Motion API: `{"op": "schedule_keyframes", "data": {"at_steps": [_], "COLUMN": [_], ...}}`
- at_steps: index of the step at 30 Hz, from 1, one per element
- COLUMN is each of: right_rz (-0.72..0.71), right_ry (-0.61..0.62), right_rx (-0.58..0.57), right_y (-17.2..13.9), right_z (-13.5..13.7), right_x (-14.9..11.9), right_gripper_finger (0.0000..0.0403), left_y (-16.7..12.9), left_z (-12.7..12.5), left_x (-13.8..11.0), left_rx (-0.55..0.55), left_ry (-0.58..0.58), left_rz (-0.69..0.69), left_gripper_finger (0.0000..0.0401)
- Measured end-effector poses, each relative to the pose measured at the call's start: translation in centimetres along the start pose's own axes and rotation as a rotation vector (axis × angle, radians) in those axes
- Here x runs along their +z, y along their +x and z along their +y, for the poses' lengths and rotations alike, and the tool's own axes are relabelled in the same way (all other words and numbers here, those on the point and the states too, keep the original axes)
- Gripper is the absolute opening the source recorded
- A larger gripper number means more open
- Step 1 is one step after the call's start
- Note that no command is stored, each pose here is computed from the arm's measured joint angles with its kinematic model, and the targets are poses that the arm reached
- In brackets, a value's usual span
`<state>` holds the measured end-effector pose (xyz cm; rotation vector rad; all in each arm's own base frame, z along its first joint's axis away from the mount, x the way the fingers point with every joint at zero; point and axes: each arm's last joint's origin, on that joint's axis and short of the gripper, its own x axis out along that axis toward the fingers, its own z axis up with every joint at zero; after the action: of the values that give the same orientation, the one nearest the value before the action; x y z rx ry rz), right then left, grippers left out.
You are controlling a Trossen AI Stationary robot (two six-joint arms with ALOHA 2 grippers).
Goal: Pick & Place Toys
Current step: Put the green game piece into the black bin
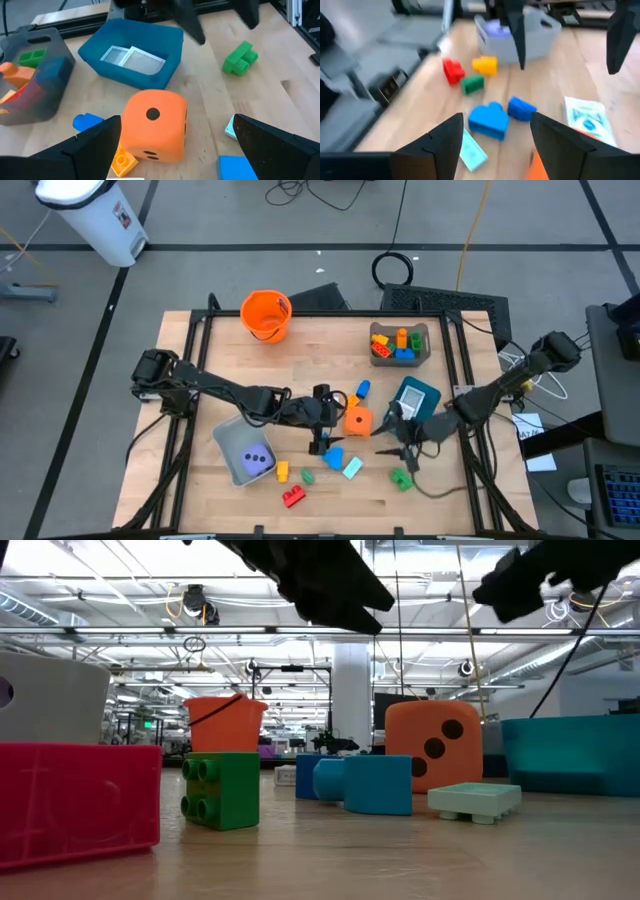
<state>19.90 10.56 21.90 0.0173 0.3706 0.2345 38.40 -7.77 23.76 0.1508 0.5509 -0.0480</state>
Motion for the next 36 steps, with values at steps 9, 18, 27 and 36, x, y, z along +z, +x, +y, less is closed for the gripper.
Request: {"op": "schedule_keyframes", "data": {"at_steps": [9,18,27,36], "right_rz": [0.121,0.181,0.225,0.239], "right_ry": [-0.008,-0.102,-0.127,-0.143], "right_rx": [0.025,-0.005,-0.069,-0.089], "right_y": [1.3,2.6,3.9,4.0], "right_z": [3.5,3.1,1.5,0.9], "right_x": [1.3,0.2,-0.4,-0.4], "right_gripper_finger": [0.0213,0.0212,0.0212,0.0212], "left_y": [-1.2,-3.4,-2.4,-0.1], "left_z": [-0.1,-3.2,-8.1,-8.9], "left_x": [-1.6,-2.0,-4.0,-5.8], "left_rx": [-0.014,-0.242,-0.260,-0.258], "left_ry": [-0.062,-0.135,0.076,0.093], "left_rz": [0.209,0.333,0.375,0.419], "left_gripper_finger": [0.0392,0.0392,0.0392,0.0392]}}
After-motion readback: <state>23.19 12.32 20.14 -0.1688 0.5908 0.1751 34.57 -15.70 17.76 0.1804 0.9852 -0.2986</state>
